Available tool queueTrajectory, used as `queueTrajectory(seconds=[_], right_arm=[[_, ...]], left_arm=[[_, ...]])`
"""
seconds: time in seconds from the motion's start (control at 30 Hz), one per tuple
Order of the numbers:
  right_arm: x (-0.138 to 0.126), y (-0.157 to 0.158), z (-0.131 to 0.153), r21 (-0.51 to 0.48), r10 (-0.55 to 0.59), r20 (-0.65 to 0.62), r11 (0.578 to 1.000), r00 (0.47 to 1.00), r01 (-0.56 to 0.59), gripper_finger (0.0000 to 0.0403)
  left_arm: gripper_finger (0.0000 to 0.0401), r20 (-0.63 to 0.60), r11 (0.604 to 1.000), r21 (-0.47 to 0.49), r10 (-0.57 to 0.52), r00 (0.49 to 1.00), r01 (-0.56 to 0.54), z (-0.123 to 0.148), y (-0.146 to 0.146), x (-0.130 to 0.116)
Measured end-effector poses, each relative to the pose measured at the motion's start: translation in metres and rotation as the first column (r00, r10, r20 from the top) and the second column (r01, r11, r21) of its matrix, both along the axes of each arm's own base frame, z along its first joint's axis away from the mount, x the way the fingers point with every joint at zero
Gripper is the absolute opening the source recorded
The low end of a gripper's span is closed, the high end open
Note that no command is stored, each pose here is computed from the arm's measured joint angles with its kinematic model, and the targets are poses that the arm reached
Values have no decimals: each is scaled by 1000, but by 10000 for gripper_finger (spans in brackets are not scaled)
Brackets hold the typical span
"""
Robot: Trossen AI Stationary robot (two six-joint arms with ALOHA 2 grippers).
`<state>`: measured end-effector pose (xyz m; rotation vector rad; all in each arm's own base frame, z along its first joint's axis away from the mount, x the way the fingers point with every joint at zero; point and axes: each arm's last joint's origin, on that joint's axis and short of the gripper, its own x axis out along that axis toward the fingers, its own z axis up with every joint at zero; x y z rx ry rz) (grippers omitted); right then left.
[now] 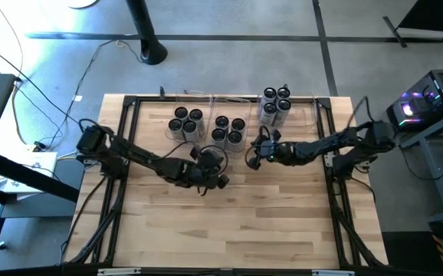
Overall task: Sort soda cans
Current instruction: Move the bottom right transparent bin to the top center of the table, then adjust the right transparent bin
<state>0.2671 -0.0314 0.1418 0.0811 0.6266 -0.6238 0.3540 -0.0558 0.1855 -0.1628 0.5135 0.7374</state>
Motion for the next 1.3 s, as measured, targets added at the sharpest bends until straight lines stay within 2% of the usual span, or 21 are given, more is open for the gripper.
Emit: queueTrajectory(seconds=[0.13, 0.4, 0.57, 0.77, 1.03, 1.17, 1.3], right_arm=[[6, -15, -11, -40, -40, 0, 998, 999, 40, 0], [21, -41, -22, -42, 2, 17, 999, 1000, -1, 0], [42, -50, -23, -109, 32, -31, 993, 999, -36, 0], [62, -61, -19, -149, 46, -67, 987, 997, -56, 0], [67, -62, -1, -214, 43, -98, 975, 994, -63, 0], [60, -47, 21, -214, 73, -111, 972, 991, -96, 0], [39, -26, 54, -194, 126, -169, 968, 977, -158, 0]], left_arm=[[0, 7, 1000, -31, -6, 1000, 6, 13, -11, -13], [0, 2, 997, -83, -5, 1000, 5, 37, -28, -42], [0, 65, 999, -48, 14, 998, -11, 50, -40, -55], [0, 88, 998, -55, -2, 996, 7, 51, -50, -58], [0, 91, 996, -91, -16, 996, 24, 50, -56, -60], [0, 93, 995, -95, -17, 996, 25, 49, -58, -61], [0, 95, 995, -95, -17, 995, 26, 50, -58, -61]])
